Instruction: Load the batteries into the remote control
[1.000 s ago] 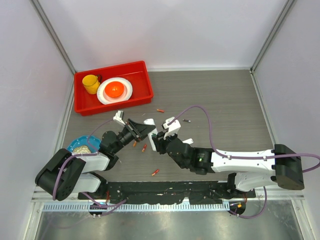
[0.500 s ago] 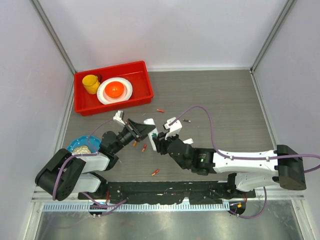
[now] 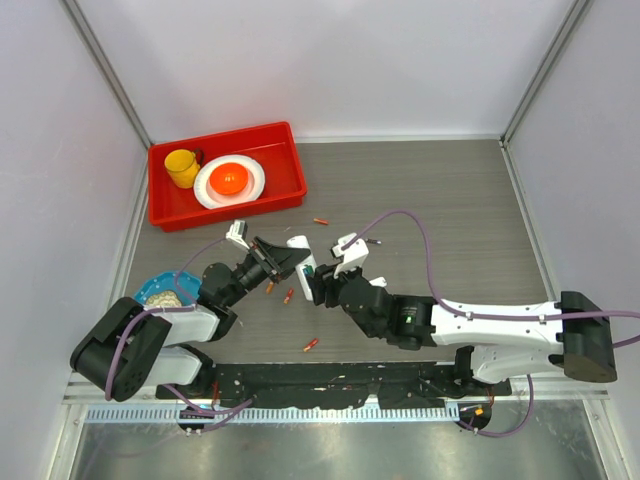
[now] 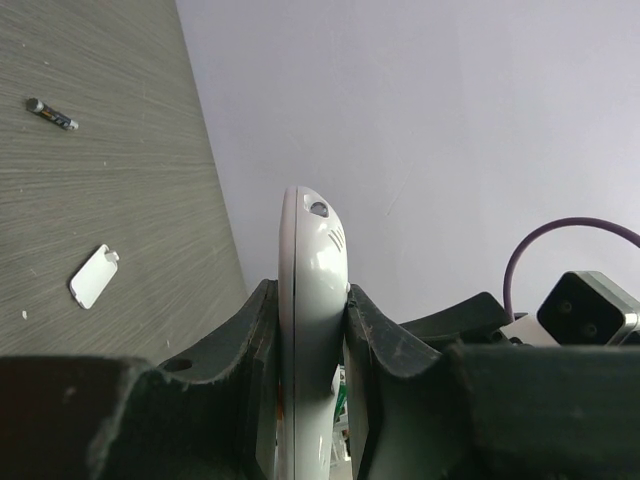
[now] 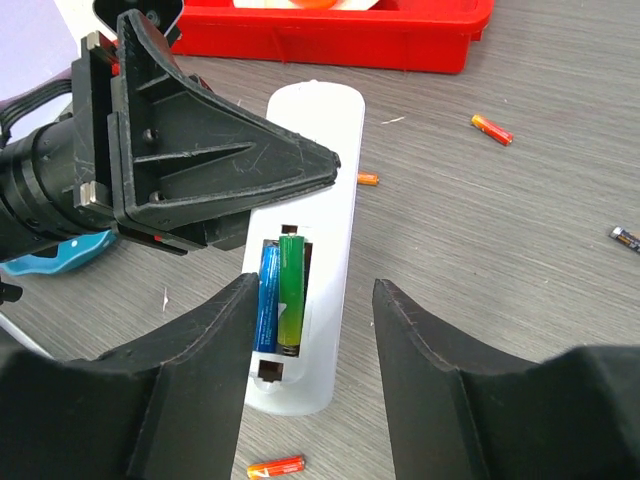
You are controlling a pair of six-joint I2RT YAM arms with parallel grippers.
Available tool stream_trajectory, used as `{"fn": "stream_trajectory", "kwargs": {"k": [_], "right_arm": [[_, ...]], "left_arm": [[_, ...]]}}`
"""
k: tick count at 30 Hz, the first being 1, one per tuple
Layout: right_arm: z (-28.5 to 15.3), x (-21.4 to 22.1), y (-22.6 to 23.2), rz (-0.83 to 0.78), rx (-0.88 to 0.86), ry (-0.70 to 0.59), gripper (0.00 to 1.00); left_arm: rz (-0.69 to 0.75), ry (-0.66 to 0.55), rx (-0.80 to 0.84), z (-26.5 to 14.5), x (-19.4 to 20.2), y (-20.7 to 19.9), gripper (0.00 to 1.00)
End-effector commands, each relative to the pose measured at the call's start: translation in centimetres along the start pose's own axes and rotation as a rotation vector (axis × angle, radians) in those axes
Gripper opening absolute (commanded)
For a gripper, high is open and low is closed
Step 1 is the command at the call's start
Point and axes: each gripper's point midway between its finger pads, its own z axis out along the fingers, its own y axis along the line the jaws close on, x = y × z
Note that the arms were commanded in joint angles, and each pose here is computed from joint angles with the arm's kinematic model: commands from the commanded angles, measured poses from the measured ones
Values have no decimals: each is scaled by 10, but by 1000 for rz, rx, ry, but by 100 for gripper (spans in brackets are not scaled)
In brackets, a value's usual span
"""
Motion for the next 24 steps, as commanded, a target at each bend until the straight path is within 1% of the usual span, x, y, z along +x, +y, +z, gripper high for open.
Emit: {"fn": "stream_trajectory", "kwargs": {"k": [1,2,6,8,9,10,11,12,13,14,15,16,17,19,24], "right_arm": [[-7,-37,6,41,-11,-74,56],[-8,-40,7,40,-19,-76,58],[-15,-57,19,84,-86,-106,61],[-17,-67,18,120,-80,-134,63],[-21,-74,17,172,-84,-150,64],[-22,-77,8,204,-37,-166,73],[-24,-79,5,232,-31,-170,75],[-23,-84,-3,300,-26,-175,77],[-22,-80,-1,319,-68,-137,80],[-20,-78,-2,358,-91,-107,80],[-18,-79,-5,446,-105,-84,81],[-11,-76,-21,486,-71,-55,81],[-13,-72,-12,508,-139,-1,81],[-15,-67,-12,544,-158,45,82],[-14,-48,5,555,-233,157,86]], "left_arm": [[88,-24,260,-6,-4,-62,0],[89,-25,259,-6,-4,-62,0],[90,-28,255,-5,-5,-60,0],[95,-29,259,-4,-6,-62,0],[97,-31,260,-4,-6,-62,0],[98,-33,263,-4,-6,-63,0],[100,-34,266,-4,-6,-64,0],[102,-36,267,-4,-7,-64,0],[110,-42,271,-4,-8,-66,0],[112,-45,270,-4,-8,-65,0],[112,-47,269,-4,-8,-65,0],[115,-50,268,-4,-9,-65,0],[128,-57,272,-3,-10,-66,0],[136,-62,274,-2,-11,-67,0],[153,-83,289,2,-16,-73,0]]}}
